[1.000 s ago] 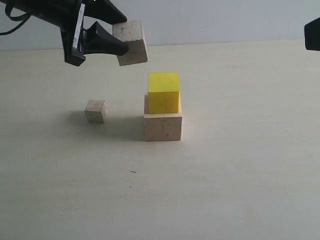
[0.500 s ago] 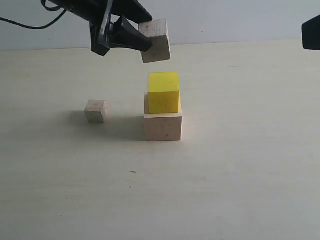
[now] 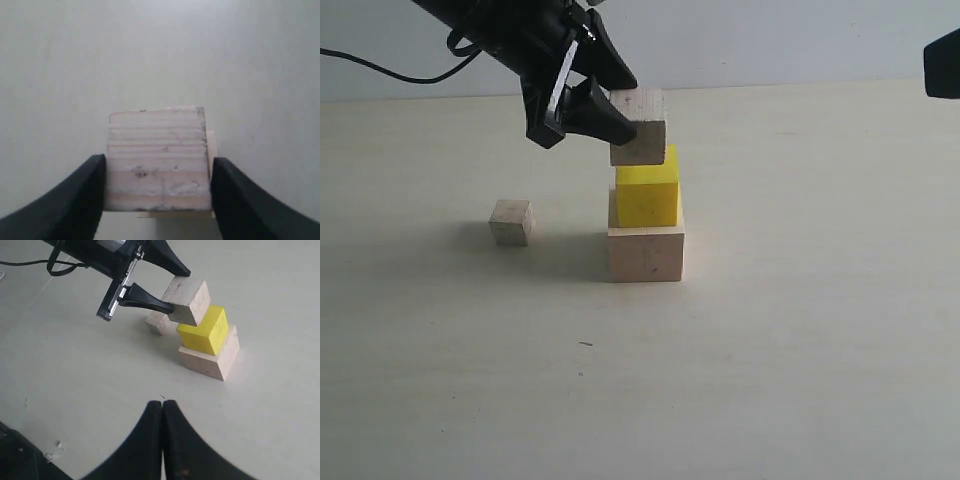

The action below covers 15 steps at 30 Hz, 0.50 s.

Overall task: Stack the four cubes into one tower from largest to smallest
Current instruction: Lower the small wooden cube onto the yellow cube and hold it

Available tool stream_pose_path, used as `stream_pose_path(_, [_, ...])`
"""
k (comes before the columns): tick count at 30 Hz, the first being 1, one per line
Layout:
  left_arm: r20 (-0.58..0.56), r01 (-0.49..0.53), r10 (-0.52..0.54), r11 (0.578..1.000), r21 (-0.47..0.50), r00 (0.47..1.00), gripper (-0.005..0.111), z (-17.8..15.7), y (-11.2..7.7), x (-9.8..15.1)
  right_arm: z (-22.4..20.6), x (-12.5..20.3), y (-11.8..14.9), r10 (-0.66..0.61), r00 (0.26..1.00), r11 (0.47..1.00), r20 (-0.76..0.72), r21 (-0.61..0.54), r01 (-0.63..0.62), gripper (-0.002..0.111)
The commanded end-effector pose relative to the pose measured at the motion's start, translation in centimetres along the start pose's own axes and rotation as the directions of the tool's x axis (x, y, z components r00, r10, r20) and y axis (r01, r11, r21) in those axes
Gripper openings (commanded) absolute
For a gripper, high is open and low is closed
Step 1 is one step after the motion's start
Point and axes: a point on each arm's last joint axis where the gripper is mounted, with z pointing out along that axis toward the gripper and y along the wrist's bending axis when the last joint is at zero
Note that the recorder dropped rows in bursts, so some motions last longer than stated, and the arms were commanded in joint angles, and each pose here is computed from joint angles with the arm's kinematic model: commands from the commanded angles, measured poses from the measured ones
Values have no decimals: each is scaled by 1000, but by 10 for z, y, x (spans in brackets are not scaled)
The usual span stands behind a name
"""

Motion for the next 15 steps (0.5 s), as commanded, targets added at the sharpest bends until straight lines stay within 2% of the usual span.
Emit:
stream_pose_path(1, [63,30,-28,999,-30,998,0,-3,2,-9,0,0,0,5,1000,1000,8,-4,-5,0])
stream_pose_path(15, [54,15,-14,1000,-21,998,0,2,3,-5,0,0,0,11,1000,1000,8,-6,-11,0])
